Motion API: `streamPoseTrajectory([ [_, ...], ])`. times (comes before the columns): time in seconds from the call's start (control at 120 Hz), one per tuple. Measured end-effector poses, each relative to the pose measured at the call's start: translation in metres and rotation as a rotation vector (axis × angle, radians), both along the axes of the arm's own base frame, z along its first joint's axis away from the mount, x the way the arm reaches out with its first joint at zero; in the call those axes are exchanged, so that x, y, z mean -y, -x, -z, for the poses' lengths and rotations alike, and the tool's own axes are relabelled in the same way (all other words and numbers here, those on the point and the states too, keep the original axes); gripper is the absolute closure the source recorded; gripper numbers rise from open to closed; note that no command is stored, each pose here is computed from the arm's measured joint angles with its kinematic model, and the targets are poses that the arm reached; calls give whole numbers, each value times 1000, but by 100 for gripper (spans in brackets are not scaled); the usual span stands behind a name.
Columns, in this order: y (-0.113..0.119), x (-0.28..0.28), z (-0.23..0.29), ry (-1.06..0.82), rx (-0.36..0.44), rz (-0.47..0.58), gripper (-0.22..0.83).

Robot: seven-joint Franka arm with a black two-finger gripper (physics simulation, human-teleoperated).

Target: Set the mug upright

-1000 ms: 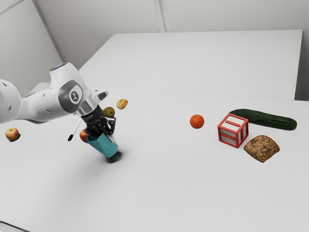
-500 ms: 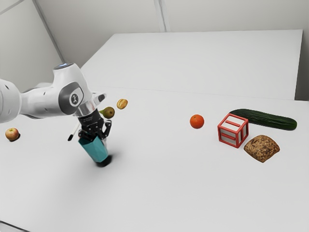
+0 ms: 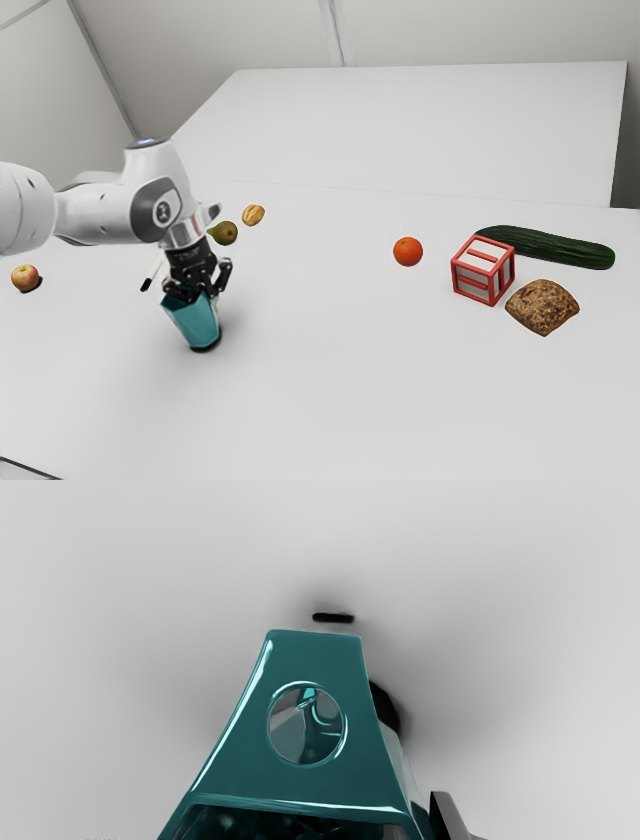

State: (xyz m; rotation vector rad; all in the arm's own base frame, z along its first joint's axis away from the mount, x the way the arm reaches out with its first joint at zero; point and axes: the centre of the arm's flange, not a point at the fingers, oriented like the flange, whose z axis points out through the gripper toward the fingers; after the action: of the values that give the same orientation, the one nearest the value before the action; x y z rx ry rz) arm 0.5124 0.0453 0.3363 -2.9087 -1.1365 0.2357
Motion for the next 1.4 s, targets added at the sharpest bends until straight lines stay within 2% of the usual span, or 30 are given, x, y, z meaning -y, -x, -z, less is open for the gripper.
streamPoseTrajectory([
  [0.717, -9, 6, 18, -61, -52, -62, 77],
  [0.892, -13, 6, 18, -59, -50, -66, 40],
  [1.008, -16, 7, 14, -58, -42, -65, 23],
  [1.175, -21, 8, 7, -56, -29, -63, 11],
  [1.4, -28, 9, -4, -55, -13, -60, 4],
])
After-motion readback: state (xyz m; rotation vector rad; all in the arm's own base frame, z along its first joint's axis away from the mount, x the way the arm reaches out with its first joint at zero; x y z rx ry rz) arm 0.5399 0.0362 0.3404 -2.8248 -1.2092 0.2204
